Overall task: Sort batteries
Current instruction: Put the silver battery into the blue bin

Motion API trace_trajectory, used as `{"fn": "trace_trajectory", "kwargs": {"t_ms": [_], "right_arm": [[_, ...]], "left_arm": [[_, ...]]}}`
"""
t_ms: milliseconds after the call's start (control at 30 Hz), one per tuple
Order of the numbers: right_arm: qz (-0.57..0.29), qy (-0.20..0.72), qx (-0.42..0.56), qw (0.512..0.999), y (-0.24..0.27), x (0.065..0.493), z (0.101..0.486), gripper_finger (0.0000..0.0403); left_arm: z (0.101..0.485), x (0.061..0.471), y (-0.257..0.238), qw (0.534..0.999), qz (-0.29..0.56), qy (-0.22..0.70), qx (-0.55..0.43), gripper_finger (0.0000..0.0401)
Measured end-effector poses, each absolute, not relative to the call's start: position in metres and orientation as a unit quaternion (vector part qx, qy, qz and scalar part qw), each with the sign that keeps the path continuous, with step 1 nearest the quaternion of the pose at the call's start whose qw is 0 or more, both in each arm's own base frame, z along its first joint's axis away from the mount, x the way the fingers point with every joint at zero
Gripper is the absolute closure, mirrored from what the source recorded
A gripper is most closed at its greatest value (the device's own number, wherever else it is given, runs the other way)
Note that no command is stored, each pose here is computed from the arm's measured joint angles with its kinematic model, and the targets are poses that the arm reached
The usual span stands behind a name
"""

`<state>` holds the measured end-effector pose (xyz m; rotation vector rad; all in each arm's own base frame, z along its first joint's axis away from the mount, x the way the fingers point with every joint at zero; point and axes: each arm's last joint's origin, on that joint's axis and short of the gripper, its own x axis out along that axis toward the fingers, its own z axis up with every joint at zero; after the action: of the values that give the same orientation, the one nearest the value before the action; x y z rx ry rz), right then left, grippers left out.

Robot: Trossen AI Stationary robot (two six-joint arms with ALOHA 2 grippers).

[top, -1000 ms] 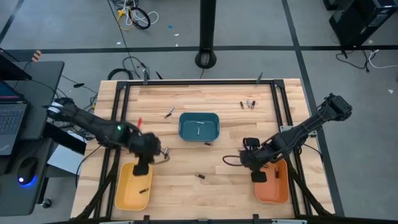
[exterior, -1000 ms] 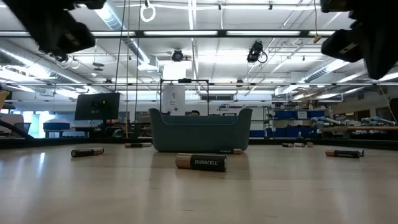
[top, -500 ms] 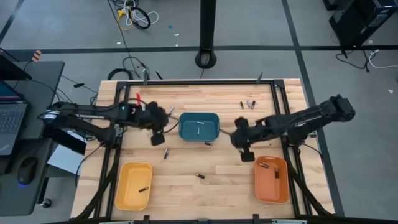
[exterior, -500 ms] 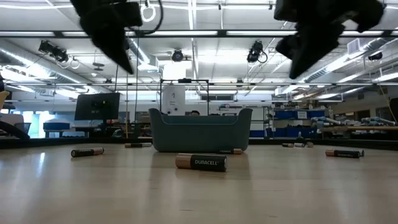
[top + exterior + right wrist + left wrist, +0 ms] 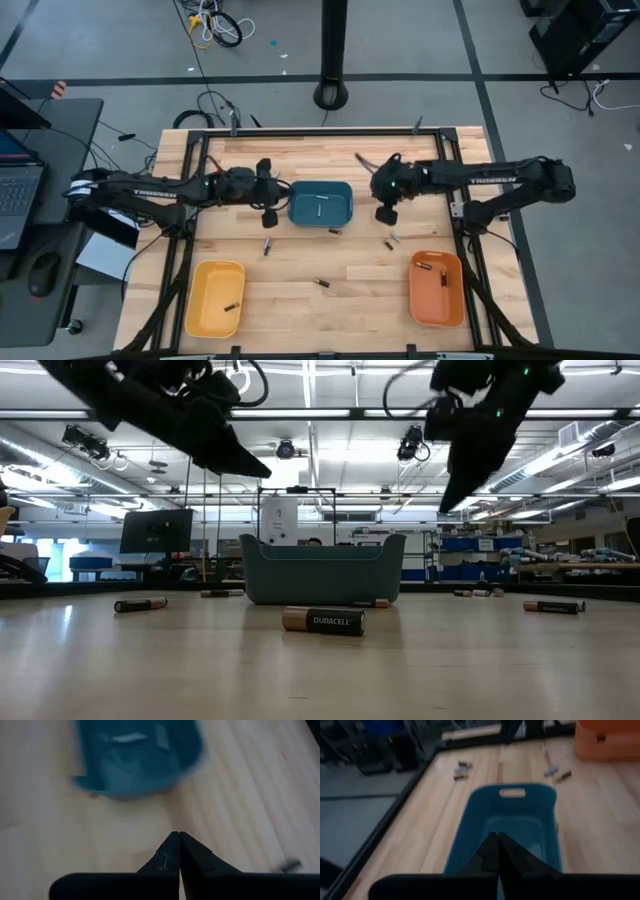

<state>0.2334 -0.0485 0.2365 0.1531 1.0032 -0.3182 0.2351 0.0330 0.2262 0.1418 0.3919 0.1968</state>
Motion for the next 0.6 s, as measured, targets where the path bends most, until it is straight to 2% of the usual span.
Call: {"fn": "trace_trajectory", "kwargs": {"t_ms": [200,367,600], "right_arm": [[-0.278,0.458,0.186,0.824,-0.096,0.214,0.222,0.0388],[-0.400,0.429,0.217,0.781,-0.129,0.196,0.222,0.0361],[-0.453,0.432,0.249,0.739,-0.157,0.182,0.211,0.0314]], "left_arm": [[0.218,0.225,0.031,0.986,0.091,0.104,0.088,0.0396],[0.218,0.220,0.038,0.986,0.108,0.063,0.114,0.0396],[0.202,0.208,0.049,0.992,0.068,0.041,0.096,0.0396]]}}
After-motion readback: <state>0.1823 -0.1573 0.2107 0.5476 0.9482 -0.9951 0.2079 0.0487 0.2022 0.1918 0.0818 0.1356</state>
